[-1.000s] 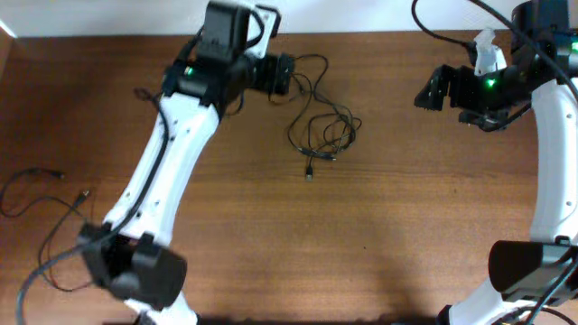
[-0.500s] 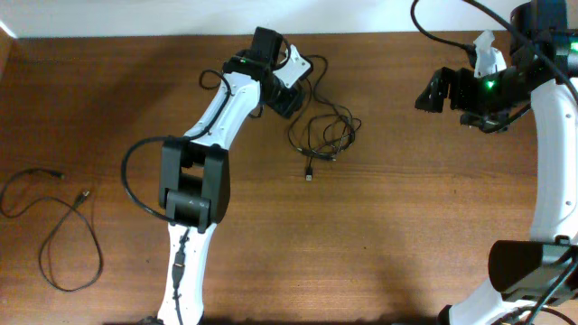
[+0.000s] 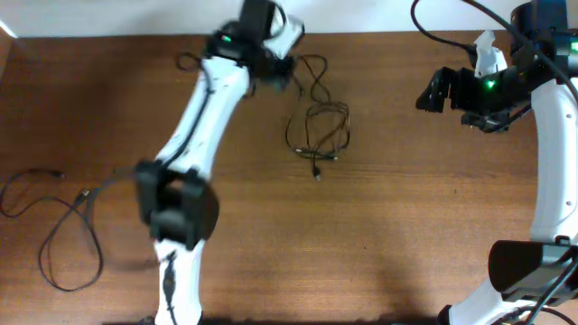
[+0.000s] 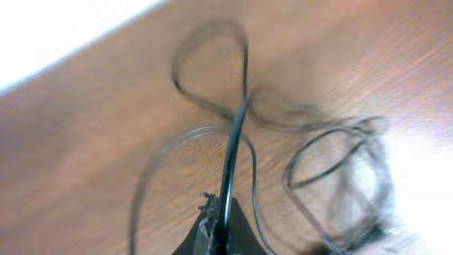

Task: Untangle cables

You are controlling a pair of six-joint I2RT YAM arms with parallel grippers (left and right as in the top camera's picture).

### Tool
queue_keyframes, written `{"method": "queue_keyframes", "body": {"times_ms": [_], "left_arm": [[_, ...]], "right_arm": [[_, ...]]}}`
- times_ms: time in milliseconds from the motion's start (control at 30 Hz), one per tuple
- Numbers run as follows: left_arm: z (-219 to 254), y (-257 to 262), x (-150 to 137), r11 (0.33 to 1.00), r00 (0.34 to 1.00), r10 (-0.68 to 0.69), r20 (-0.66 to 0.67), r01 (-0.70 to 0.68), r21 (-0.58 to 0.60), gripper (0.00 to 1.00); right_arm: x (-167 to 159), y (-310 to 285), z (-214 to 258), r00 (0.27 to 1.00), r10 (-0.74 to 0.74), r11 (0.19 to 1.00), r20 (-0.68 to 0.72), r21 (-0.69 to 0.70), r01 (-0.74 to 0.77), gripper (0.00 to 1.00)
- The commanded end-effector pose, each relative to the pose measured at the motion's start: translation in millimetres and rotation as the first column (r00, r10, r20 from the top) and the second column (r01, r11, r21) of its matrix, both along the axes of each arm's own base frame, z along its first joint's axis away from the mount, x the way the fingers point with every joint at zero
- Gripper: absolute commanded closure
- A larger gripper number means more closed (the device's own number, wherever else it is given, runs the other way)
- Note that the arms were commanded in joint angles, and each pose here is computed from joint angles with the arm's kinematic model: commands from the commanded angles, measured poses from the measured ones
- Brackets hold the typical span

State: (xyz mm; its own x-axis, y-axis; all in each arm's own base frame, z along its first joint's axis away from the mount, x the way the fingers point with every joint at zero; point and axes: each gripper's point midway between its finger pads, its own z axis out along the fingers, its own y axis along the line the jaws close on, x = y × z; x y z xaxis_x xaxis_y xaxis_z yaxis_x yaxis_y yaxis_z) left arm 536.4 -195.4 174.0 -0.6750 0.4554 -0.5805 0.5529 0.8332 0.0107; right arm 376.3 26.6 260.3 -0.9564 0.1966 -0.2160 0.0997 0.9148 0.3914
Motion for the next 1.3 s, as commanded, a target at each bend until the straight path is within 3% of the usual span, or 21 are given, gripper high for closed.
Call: {"method": "queue_keyframes", "body": {"times_ms": [0,67,233,367,467,567,667,767,833,933,1067,1200,1267], "left_arm": [[157.1,-1.8,-46.4,0.995,0.968,-0.001,0.251,0.026,-0.094,1.0],[215.0,0.0,-79.4,0.986,0.939,-0.018,0.345,0.073,-0.147,1.0],[304.4,3.6,-131.6,0.949,0.864,-0.002,0.503,0.159,-0.271,1.0],[383.5,15.2,-166.8,0.864,0.792,0.166,0.588,0.17,-0.474,1.0],[438.4,17.7,-215.6,0.807,0.701,0.151,0.697,0.32,-0.497,1.0],[473.4,30.6,-246.5,0.782,0.621,0.198,0.758,0.366,-0.504,1.0],[480.8,56.7,-231.4,0.782,0.592,0.362,0.72,0.227,-0.58,1.0],[481.8,87.0,-218.5,0.786,0.52,0.495,0.696,0.073,-0.614,1.0],[471.8,95.2,-211.1,0.849,0.489,0.461,0.74,0.001,-0.529,1.0],[445.4,102.5,-192.8,0.88,0.534,0.434,0.726,-0.078,-0.469,1.0],[395.8,155.8,-130.4,0.905,0.567,0.425,0.706,-0.263,-0.334,1.0],[359.8,277.0,-56.1,0.818,0.456,0.533,0.712,-0.491,-0.298,1.0],[359.0,326.9,-39.8,0.779,0.373,0.56,0.74,-0.54,-0.317,1.0]], "right_arm": [[-0.6,-1.6,1.3,1.0,-0.001,1.0,0.007,-0.01,0.001,0.01],[-0.7,-1.6,1.2,1.0,-0.001,1.0,0.007,-0.009,0.001,0.01],[-0.7,5.0,3.8,1.0,0.009,1.0,0.011,0.029,-0.01,0.01],[0.0,12.2,7.3,0.999,0.041,0.997,0.03,0.067,-0.043,0.01],[2.3,15.4,9.8,0.998,0.046,0.995,0.044,0.086,-0.05,0.01],[3.7,36.3,19.8,0.991,0.105,0.978,0.089,0.174,-0.119,0.01],[1.5,62.5,17.3,0.981,0.174,0.968,0.089,0.17,-0.187,0.01],[4.1,74.8,5.8,0.977,0.206,0.961,0.06,0.176,-0.213,0.01],[5.1,74.6,3.5,0.977,0.206,0.961,0.054,0.175,-0.212,0.01],[5.3,74.4,3.3,0.977,0.206,0.962,0.055,0.173,-0.212,0.01],[4.6,74.4,3.1,0.977,0.205,0.962,0.051,0.173,-0.211,0.01],[3.8,74.4,2.9,0.978,0.205,0.962,0.047,0.174,-0.211,0.01],[3.8,74.4,2.9,0.978,0.205,0.962,0.048,0.174,-0.21,0.01]]}}
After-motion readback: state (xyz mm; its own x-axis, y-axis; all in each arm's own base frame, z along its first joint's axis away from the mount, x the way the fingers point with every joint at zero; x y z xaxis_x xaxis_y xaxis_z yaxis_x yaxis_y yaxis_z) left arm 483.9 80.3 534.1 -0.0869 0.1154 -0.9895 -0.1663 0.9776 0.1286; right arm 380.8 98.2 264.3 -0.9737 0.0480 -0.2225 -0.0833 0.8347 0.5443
